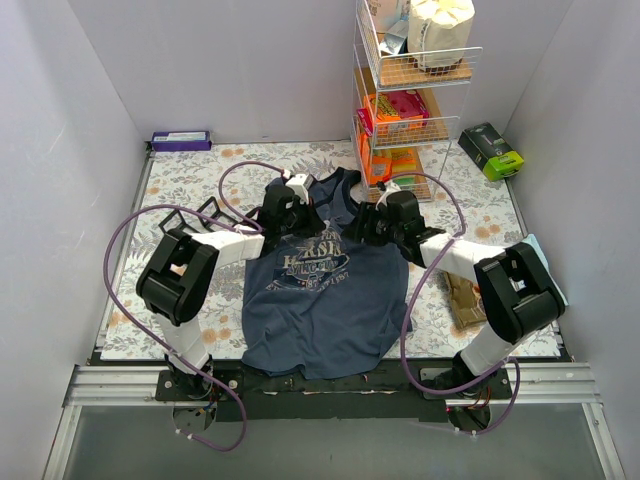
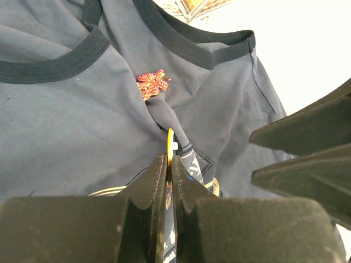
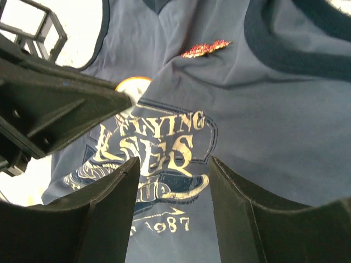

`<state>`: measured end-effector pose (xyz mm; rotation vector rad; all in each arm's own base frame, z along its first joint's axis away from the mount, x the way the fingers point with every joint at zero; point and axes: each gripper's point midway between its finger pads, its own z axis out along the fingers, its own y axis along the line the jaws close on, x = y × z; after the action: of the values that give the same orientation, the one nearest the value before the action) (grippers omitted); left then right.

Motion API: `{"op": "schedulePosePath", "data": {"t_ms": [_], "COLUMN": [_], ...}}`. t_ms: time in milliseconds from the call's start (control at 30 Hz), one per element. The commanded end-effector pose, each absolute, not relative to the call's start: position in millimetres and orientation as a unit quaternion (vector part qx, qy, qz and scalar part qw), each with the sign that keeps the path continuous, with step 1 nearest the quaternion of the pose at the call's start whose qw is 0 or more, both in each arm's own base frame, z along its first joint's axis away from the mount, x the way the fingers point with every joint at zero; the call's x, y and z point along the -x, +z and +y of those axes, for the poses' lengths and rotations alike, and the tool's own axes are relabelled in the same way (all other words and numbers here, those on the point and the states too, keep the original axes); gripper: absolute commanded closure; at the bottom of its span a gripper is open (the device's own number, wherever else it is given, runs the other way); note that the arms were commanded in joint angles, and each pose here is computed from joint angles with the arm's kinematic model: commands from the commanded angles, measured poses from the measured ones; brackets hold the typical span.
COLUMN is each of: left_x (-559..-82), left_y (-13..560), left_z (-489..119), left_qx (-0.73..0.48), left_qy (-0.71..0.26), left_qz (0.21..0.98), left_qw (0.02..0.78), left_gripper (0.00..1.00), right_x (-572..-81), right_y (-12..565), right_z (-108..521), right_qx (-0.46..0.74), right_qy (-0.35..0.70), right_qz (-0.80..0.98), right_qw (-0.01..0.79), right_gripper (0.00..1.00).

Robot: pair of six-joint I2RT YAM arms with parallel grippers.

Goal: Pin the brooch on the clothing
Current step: Pin the brooch to the clothes.

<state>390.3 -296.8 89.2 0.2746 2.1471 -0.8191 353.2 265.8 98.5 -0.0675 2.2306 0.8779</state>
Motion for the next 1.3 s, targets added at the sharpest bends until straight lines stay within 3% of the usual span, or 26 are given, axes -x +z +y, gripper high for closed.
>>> {"op": "schedulePosePath", "data": {"t_ms": [0,267,467,567,700,900,1000,1267], "left_x": [-397,-398,-399,-398,-395,-389,-385,-377], "left_y": [109,110,114,117,118,121,125,137], "left_z": [-309,-309,-309,-311,-314,-320,-324,-331], "left_qx": [-0.115,-0.118,-0.117,-0.120,-0.122,-0.136,-0.144,-0.156], "left_qy": [-0.352,-0.352,-0.353,-0.358,-0.372,-0.393,-0.409,-0.447], "left_qz": [0.833,0.834,0.832,0.830,0.826,0.816,0.808,0.788], "left_qw": [0.411,0.409,0.410,0.410,0.406,0.402,0.399,0.393], "left_gripper": [1.00,1.00,1.00,1.00,1.00,1.00,1.00,1.00], "right_x": [-351,-352,-357,-354,-353,-348,-347,-344], "right_y": [112,99,72,66,64,58,54,40], "right_z": [283,315,319,322,328,330,330,329], "right_qx": [0.071,0.099,0.090,0.093,0.102,0.109,0.111,0.107], "right_qy": [0.381,0.405,0.395,0.407,0.426,0.433,0.434,0.434], "right_qz": [0.836,0.824,0.842,0.838,0.826,0.824,0.826,0.832], "right_qw": [0.389,0.383,0.357,0.352,0.355,0.348,0.343,0.329], "right_gripper": [0.40,0.40,0.48,0.56,0.77,0.93,0.99,0.99]}}
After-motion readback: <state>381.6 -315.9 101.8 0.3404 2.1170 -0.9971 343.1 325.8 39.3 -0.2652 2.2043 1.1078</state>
